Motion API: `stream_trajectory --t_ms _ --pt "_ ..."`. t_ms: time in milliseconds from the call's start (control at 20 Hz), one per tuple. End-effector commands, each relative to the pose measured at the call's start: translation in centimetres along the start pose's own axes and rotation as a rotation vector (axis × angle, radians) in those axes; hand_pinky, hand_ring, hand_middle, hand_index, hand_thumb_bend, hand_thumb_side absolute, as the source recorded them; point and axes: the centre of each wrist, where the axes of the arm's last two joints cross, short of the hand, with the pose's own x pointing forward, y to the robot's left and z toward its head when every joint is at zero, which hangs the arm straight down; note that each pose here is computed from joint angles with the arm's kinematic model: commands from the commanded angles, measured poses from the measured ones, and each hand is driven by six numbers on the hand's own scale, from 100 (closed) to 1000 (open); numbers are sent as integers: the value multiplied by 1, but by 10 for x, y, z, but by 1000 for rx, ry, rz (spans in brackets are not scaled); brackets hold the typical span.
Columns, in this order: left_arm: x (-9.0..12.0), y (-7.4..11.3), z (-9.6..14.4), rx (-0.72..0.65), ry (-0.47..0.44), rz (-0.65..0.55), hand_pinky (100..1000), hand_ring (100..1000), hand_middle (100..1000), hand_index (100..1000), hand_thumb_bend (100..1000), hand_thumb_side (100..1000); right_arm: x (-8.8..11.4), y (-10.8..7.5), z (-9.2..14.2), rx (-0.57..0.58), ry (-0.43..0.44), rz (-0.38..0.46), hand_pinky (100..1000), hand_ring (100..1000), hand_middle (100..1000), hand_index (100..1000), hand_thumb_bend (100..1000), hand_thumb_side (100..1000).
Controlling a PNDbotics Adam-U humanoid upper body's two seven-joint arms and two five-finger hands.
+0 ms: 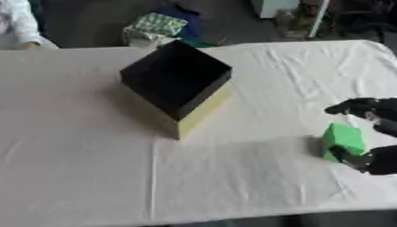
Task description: Pick up objects on the table and place them in the box.
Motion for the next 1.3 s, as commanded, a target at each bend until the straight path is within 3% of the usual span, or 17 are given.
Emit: stream_trajectory --t_ms 50,200,400,800,1300 --pt "5 1 -5 -12 -25 -1 643 705 608 730 226 928 1 -12 2 -20 33 64 988 944 888 992 335 782" --pt "5 1 -4 -12 -23 1 642 705 607 729 225 929 1 -11 2 -22 63 89 978 938 887 991 345 811" --pt "5 1 -4 -13 -21 2 642 705 606 729 224 930 -4 -8 1 -16 97 61 973 936 882 986 328 805" --pt "5 0 -5 -14 -19 6 641 705 606 729 222 932 -31 -2 -2 32 155 -1 975 937 883 988 323 795" --pt "5 -2 -5 -16 -17 13 641 706 604 727 218 934 -61 4 -4 103 165 -53 971 935 883 999 324 817"
